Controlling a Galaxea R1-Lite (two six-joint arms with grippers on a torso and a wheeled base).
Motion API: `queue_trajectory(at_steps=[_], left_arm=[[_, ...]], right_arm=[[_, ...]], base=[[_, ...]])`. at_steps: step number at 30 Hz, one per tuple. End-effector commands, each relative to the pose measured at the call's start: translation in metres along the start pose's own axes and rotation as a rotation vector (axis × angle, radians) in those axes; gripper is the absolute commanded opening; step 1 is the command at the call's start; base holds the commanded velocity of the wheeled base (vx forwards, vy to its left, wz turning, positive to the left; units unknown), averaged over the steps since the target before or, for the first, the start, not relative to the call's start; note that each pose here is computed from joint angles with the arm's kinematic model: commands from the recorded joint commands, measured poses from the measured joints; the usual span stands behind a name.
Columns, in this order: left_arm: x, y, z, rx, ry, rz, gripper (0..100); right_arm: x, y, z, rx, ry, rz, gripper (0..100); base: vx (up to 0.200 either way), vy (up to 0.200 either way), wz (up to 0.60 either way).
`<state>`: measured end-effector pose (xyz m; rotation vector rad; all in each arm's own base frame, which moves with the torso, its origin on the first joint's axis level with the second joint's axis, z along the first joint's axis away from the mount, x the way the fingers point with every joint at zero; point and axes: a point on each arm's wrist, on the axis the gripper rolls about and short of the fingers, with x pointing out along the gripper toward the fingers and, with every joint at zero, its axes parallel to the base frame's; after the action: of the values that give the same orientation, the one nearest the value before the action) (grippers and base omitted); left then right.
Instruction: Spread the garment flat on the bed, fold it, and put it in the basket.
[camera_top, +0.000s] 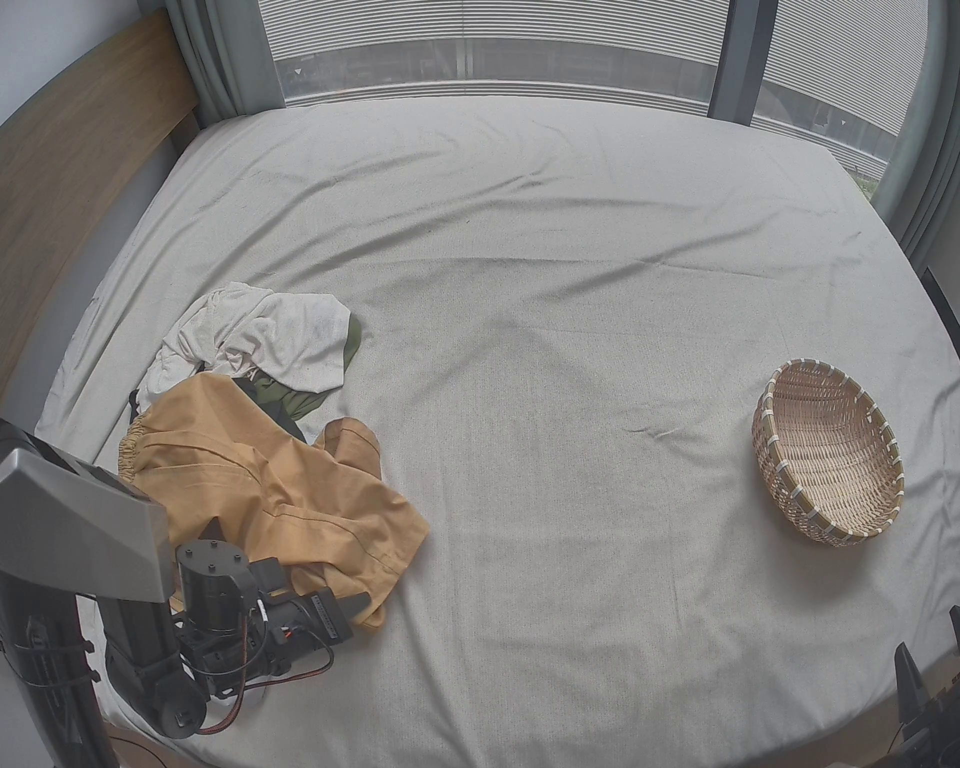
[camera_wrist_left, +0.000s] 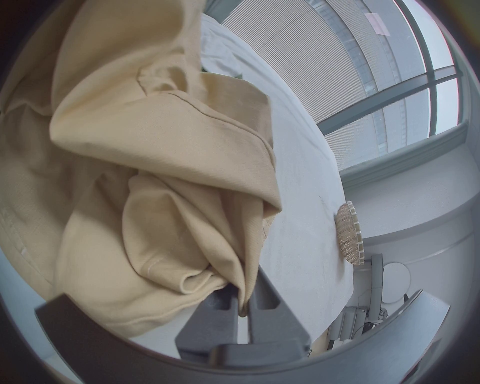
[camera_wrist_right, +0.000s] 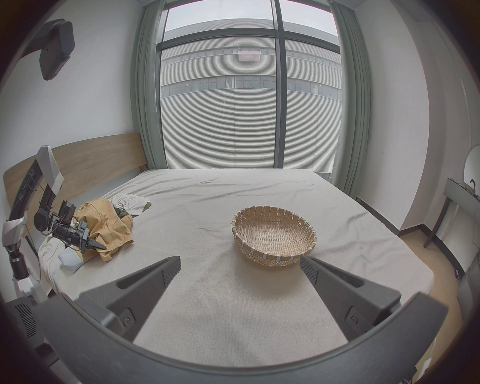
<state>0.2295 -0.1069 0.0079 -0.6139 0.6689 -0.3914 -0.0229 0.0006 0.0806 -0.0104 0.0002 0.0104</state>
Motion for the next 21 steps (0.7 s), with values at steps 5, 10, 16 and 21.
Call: queue_trajectory(at_steps=[5, 10, 16, 21], left_arm=[[0.011, -0.019, -0.011, 0.042, 0.024, -0.059, 0], [0.018, -0.024, -0.01, 0.05, 0.008, -0.075, 0], [0.021, -0.03, -0.013, 0.063, 0.013, -0.098, 0], [0.024, -0.038, -0.015, 0.075, -0.001, -0.109, 0]], right_arm=[[0.0, 0.0, -0.005, 0.0, 0.001, 0.0, 100], [0.0, 0.0, -0.005, 0.0, 0.001, 0.0, 100], [0.0, 0.0, -0.005, 0.0, 0.001, 0.0, 100], [0.0, 0.0, -0.005, 0.0, 0.001, -0.001, 100]], base=[[0.0, 0.0, 0.0], [0.0, 0.0, 0.0], [0.0, 0.0, 0.0], [0.0, 0.0, 0.0]])
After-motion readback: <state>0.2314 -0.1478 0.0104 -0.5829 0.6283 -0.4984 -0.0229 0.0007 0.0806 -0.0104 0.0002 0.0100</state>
